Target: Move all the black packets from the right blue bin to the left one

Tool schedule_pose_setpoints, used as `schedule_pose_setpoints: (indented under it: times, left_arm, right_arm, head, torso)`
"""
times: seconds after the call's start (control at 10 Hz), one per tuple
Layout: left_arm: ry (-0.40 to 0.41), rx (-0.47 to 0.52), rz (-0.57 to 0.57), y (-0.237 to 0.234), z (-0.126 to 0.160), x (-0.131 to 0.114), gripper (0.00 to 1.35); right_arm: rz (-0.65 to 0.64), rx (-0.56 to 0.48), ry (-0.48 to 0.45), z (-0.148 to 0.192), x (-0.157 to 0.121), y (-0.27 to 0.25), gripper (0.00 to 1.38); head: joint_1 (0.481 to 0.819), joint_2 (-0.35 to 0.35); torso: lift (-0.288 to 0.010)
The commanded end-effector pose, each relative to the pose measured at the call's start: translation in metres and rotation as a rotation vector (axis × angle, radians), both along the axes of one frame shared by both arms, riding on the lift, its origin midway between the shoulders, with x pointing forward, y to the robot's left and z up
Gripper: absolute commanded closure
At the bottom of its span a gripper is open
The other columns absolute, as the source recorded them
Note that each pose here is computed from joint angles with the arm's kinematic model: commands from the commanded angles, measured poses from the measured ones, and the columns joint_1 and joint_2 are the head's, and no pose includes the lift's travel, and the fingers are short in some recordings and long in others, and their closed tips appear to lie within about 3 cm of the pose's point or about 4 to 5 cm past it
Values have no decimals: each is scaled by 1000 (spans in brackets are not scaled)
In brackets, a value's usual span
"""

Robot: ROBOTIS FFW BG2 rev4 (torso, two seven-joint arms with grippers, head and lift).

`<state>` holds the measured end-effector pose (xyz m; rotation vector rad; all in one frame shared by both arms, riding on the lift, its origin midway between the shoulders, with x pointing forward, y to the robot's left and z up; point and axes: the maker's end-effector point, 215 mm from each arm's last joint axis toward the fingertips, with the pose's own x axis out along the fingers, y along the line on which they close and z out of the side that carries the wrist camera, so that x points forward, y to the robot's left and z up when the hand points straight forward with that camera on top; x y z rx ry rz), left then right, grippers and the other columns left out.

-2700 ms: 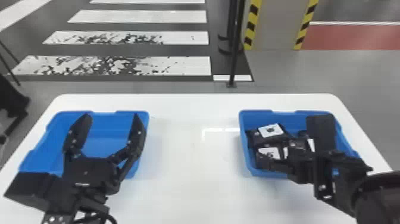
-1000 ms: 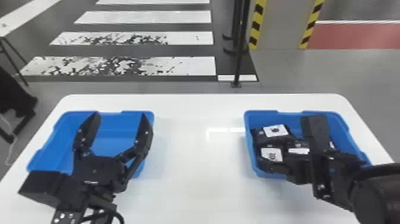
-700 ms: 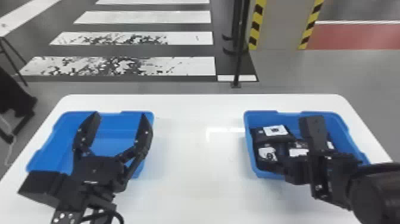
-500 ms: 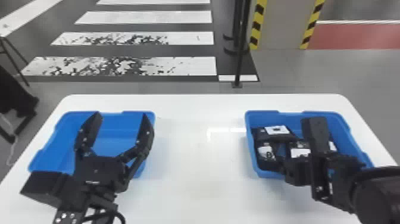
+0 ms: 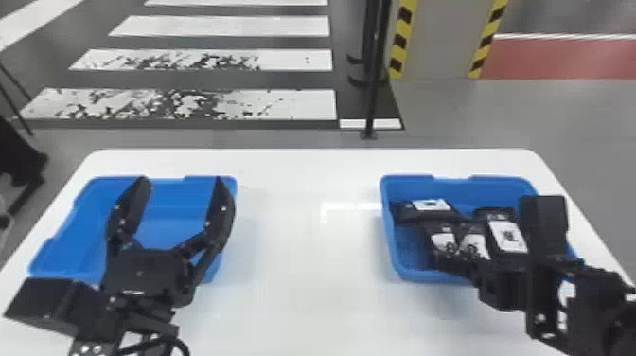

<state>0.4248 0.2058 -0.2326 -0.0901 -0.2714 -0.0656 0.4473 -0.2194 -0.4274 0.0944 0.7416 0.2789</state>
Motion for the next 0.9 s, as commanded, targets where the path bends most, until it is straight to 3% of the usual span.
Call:
schedule_pose_setpoints:
  times: [0.0,0.3,0.5,0.6,0.8]
  left_arm:
    - [12,-56,-8,0,-2,0,154]
    - [21,-154,-35,-4,-2,1,154]
    - [32,-244,-69,-8,-3,2,154]
    - [51,-331,-109,-14,-5,5,154]
    - [118,-440,-227,-38,-7,12,154]
  right_arm:
    - [-22,16,-89,22,7,-18,1081]
    - [99,139,-343,81,54,7,1081]
    - [294,298,-456,111,76,56,1081]
    - [424,377,-494,126,80,92,1081]
    - [655,489,-442,132,40,191,1081]
  head:
    - [695,-18]
    - [695,-26]
    - [695,-6]
    - [695,24]
    - [695,102]
  torso:
    - [-168]
    - [-168]
    - [-168]
    - [-168]
    - [-168]
